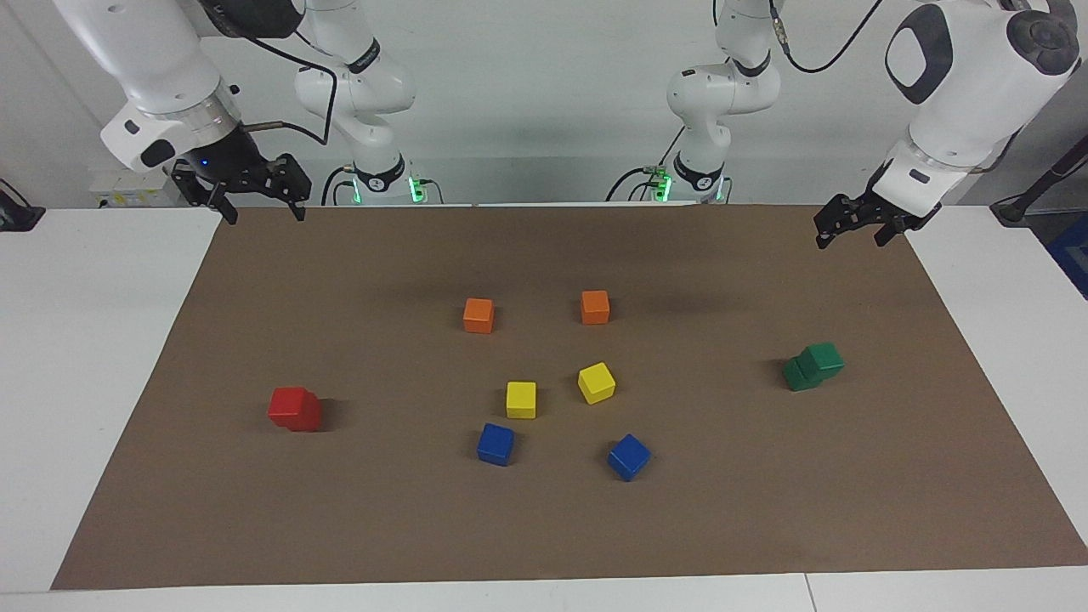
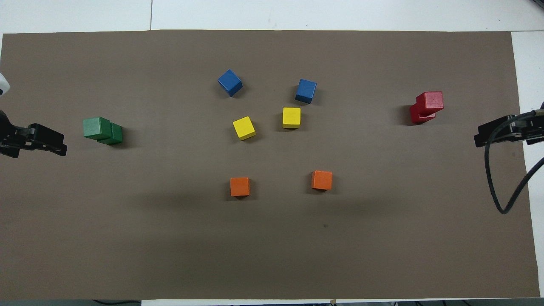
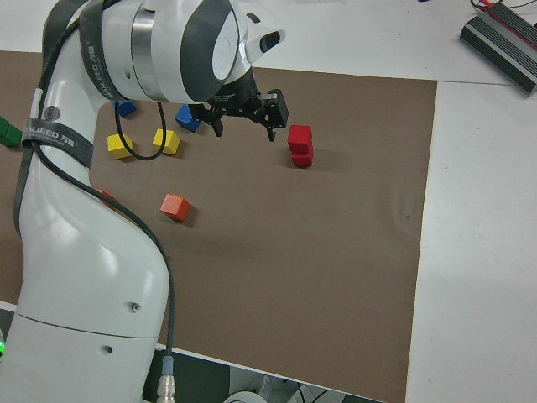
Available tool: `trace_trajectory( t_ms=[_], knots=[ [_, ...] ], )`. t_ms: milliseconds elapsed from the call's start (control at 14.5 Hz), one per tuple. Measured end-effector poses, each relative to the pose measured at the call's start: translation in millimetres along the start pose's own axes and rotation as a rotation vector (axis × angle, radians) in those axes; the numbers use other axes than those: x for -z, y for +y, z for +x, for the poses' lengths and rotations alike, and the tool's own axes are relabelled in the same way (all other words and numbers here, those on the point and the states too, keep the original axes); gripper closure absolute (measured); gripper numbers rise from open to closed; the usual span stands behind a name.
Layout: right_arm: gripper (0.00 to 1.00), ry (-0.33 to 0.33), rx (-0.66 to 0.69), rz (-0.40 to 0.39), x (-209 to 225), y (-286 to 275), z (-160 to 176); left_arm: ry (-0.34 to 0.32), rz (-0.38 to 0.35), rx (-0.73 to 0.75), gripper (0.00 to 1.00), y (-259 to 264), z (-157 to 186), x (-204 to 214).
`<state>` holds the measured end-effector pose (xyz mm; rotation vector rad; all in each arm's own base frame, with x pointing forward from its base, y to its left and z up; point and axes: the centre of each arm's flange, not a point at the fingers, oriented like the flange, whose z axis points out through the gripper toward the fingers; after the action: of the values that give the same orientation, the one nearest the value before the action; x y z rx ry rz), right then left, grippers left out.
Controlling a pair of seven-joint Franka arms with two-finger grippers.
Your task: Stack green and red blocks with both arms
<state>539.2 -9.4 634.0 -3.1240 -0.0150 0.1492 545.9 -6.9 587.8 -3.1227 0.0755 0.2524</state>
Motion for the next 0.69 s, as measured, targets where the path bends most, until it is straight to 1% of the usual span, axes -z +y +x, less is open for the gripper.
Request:
trace_trajectory(
  t_ms=[344,551,688],
  knots=[
    [0.00,-0.001,-0.015,-0.001,-0.7,8.4,-0.1,0.023,0.001,-0.002,0.00,1.0,2.1,0.1],
    [0.00,0.037,-0.019,-0.041,2.7,12.7,3.9,0.025,0.002,-0.008,0.00,4.3,2.4,0.3],
    [0.00,0.050,-0.019,-0.049,3.8,13.3,5.3,0.029,0.003,-0.014,0.00,7.4,2.9,0.8]
  ],
)
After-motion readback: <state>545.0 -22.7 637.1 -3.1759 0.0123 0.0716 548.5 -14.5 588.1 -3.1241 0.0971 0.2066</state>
